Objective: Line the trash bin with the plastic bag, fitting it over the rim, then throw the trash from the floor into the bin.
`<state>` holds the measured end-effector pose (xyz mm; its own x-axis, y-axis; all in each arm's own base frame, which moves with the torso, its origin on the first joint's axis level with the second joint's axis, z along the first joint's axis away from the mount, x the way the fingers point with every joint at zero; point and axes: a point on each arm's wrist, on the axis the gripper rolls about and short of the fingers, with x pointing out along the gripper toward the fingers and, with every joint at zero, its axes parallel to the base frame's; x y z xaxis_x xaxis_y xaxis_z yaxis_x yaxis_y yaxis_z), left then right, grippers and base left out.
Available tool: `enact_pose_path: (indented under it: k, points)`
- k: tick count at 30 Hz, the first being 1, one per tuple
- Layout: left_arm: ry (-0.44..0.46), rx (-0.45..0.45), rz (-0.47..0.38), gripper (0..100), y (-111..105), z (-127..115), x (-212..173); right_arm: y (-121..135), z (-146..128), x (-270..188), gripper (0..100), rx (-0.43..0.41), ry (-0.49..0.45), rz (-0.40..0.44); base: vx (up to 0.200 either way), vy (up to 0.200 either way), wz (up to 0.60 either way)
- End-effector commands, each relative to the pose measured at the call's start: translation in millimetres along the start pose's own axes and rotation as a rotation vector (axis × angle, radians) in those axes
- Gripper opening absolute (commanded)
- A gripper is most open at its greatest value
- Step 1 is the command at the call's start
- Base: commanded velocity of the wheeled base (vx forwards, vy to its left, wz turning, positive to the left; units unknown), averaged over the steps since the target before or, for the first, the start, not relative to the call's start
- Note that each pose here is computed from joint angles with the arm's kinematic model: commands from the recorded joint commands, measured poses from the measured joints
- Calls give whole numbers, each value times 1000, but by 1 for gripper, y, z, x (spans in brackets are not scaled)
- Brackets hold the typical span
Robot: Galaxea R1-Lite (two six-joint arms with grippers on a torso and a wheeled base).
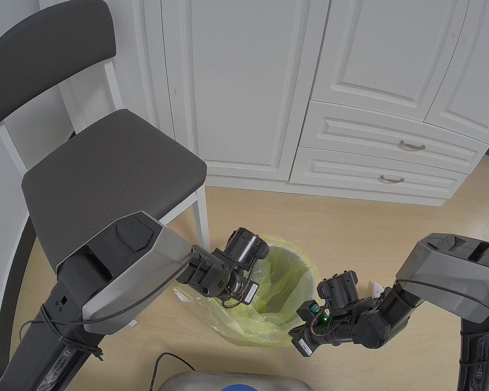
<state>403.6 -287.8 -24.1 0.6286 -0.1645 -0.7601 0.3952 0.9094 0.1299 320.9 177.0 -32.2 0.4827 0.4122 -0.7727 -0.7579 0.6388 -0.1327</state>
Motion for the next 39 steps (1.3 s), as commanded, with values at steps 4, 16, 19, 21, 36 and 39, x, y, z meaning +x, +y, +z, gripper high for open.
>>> enact_pose_path:
  k: [4, 16, 19, 21, 36, 39]
  points:
    - [-26, -10, -4, 0, 7, -9, -21, 19, -1, -4, 0, -38, 13, 38, 0, 0, 0]
    - [-50, -36, 10, 0, 18, -29, 1, 23, -4, -2, 0, -41, 24, 54, 0, 0, 0]
    - [-57, -45, 14, 0, 21, -27, 3, 18, 14, -37, 0, -41, -58, 30, 0, 0, 0]
    - [-65, -52, 18, 0, 25, -24, 3, 12, 27, -75, 0, -41, -162, 52, 0, 0, 0]
    - [-158, -68, -4, 0, 17, -3, -15, -105, -2, -96, 100, 152, -191, -129, 0, 0, 0]
    - [-169, -66, -9, 0, 14, -2, -16, -138, -20, -84, 100, 205, -141, -165, 0, 0, 0]
